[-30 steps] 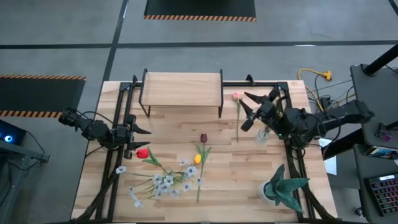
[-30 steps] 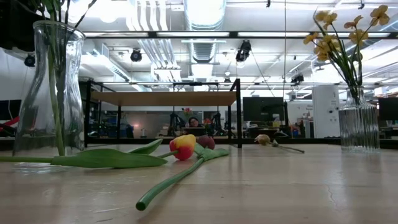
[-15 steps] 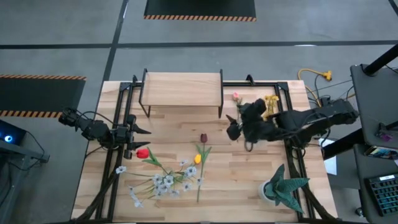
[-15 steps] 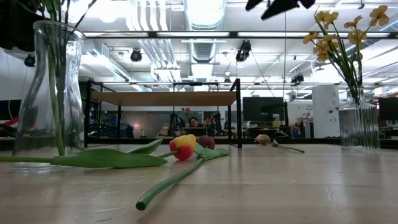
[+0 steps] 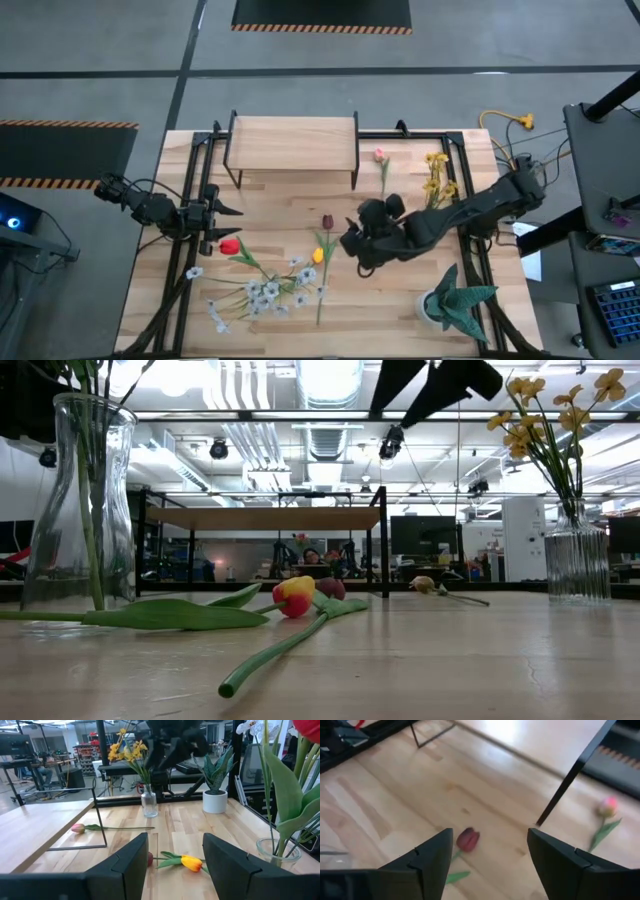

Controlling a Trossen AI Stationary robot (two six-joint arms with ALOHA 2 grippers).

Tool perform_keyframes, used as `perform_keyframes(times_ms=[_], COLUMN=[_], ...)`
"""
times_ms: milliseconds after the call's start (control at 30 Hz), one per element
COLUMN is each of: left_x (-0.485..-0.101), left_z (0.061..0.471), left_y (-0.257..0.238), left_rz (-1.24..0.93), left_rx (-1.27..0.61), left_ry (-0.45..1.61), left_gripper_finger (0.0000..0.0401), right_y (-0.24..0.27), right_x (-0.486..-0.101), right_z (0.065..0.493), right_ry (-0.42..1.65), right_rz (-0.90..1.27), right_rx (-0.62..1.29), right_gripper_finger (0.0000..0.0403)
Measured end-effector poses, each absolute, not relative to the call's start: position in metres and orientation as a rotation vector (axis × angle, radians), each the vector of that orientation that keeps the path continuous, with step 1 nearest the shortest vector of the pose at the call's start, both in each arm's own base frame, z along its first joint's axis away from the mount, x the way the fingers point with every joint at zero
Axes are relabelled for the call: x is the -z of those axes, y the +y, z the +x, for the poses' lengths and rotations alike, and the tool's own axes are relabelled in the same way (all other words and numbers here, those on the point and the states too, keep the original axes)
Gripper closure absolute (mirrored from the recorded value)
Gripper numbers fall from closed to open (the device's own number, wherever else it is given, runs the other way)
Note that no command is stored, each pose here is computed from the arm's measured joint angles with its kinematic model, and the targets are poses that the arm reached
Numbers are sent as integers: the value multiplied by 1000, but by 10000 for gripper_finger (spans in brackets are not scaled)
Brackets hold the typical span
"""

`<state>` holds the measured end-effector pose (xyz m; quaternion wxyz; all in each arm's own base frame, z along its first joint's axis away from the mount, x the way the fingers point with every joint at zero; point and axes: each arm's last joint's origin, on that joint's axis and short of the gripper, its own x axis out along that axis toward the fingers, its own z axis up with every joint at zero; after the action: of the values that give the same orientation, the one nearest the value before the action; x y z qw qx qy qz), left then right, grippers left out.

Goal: Pick and place flowers into a vace then onto a shelf
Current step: Put the pink flower into the left transparent vase

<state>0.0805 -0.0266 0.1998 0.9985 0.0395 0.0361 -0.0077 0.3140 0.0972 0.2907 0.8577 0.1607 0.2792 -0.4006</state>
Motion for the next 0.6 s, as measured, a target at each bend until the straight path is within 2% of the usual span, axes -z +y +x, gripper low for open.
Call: perform_keyframes(times_ms=[233,600], left_x=[-199,-197], left_z=[80,80], left_y=[-27,-26], left_rz=[83,93], left_rx=[15,17], left_ry=[80,100], left_gripper_finger=[228,228], right_y=[104,95], right_x=[-263,-232], right_z=[326,327], right_ry=[646,685], right_rz=[413,465], right_rx=[885,1092], right_gripper_finger=[169,172])
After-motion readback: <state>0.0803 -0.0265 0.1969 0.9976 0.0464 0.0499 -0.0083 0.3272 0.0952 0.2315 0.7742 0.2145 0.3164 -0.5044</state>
